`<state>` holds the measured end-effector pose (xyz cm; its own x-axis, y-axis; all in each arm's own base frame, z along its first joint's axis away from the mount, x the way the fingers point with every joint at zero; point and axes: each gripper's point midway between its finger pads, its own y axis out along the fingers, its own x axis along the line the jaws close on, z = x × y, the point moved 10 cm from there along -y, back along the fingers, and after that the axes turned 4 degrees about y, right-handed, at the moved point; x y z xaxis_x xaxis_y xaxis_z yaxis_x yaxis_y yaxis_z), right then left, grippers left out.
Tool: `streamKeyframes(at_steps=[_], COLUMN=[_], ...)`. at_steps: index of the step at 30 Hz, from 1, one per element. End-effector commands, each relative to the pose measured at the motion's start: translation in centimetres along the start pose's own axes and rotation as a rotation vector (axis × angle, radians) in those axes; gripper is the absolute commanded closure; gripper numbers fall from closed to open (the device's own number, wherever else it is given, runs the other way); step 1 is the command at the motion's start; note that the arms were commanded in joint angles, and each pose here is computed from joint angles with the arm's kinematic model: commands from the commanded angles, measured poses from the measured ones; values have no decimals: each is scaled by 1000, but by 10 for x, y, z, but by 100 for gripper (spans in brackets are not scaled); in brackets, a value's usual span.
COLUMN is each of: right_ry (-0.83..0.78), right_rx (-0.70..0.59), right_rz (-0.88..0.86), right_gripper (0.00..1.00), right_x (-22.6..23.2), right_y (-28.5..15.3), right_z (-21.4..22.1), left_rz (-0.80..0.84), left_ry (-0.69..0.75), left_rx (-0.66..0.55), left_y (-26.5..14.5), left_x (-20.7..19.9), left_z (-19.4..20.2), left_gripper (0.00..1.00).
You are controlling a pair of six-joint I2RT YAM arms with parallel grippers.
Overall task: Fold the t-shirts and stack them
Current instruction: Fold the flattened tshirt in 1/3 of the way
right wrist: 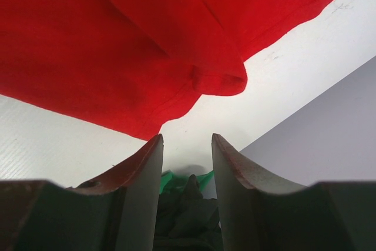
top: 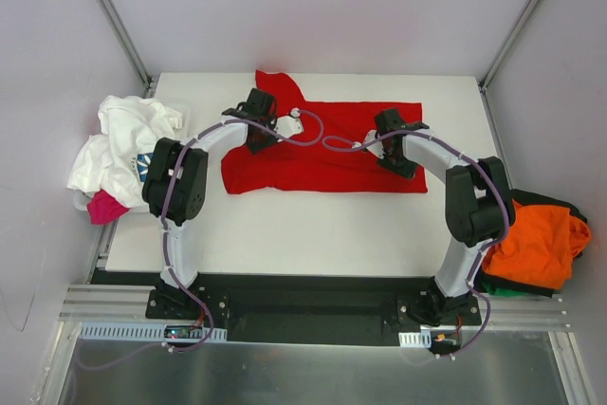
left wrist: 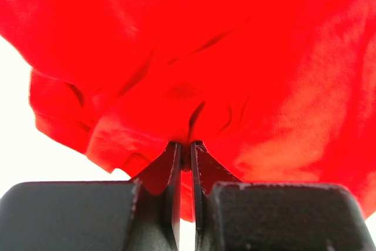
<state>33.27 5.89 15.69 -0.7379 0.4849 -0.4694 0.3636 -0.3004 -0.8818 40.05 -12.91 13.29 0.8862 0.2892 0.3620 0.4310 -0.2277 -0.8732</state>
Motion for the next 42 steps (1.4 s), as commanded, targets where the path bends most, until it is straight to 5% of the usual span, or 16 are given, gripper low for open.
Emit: streamKeyframes(at_steps=[1, 11, 12, 15, 18, 20, 29, 35, 42], right_ry=[32, 36, 37, 37, 37, 34, 72, 216, 406], right_rx=[-26, -23, -23, -22, -23, -22, -38, -101, -210], right_rz=[19, 18, 18, 19, 22, 23, 80, 188, 169], right_gripper=[59, 58, 59, 59, 59, 59, 59, 42, 18], right_x=[-3, -2, -3, -3, -3, -3, -14, -45, -92], right_y=[-12, -10, -10, -10, -10, -10, -12, -13, -11], right_z=[6, 6, 6, 6, 6, 5, -1, -16, -37], left_rz=[-41, -107, -107, -118, -124, -133, -189, -322, -364], left_ry=[-33, -41, -40, -46, -48, -53, -76, -150, -216], left_rx=[-85, -125, -122, -114, -103, -94, -113, -170, -198], left_y=[-10, -10, -8, -3, 0, -2, -28, -48, -32], left_x=[22, 49, 50, 54, 55, 56, 57, 88, 120], left_z=[-17, -37, -37, -39, -38, -37, -37, -39, -48], left_gripper=[100, 97, 79, 52, 45, 27, 16, 1, 1])
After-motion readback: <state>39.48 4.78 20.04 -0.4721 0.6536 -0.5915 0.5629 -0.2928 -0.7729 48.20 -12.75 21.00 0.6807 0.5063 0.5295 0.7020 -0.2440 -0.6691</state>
